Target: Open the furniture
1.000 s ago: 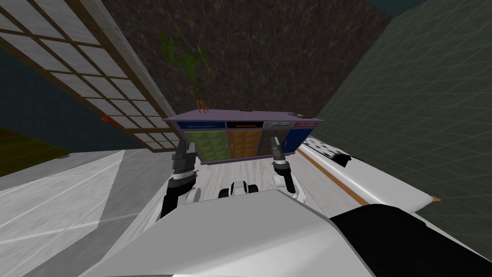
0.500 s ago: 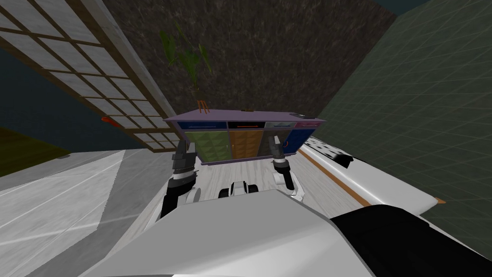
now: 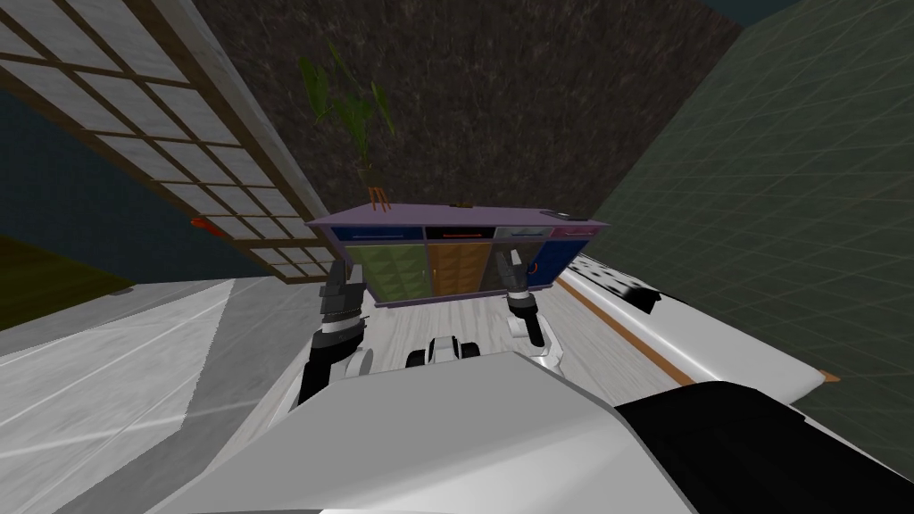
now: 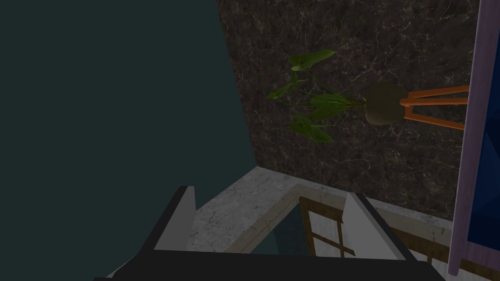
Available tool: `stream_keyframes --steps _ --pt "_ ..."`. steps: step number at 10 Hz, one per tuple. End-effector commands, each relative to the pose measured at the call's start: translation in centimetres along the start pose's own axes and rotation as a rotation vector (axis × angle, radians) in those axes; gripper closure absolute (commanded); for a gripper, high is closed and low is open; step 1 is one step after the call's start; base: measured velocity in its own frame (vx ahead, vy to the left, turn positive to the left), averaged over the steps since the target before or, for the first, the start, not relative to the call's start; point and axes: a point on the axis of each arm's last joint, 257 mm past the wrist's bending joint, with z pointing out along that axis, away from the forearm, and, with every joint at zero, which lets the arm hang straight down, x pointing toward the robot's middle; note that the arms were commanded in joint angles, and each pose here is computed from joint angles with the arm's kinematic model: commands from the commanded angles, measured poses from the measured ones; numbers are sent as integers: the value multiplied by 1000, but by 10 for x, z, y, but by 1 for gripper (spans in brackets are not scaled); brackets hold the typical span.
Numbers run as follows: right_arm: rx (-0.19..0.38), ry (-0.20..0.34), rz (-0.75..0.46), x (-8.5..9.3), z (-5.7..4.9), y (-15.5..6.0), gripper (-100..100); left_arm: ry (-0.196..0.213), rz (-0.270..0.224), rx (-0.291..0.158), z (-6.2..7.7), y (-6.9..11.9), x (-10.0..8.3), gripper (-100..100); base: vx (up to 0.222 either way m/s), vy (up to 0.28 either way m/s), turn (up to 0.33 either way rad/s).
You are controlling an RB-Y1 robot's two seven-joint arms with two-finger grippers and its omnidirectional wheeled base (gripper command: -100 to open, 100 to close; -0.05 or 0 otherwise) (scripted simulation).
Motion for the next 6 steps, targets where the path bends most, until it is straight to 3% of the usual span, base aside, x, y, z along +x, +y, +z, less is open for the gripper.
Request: stream_keyframes --steps 1,6 --pt "-14 -2 -98 3 3 -3 -100 0 0 0 0 0 0 0 37 46 4" --pt "-33 -7 -268 8 10 -11 -100 0 0 0 0 0 0 0 32 28 4"
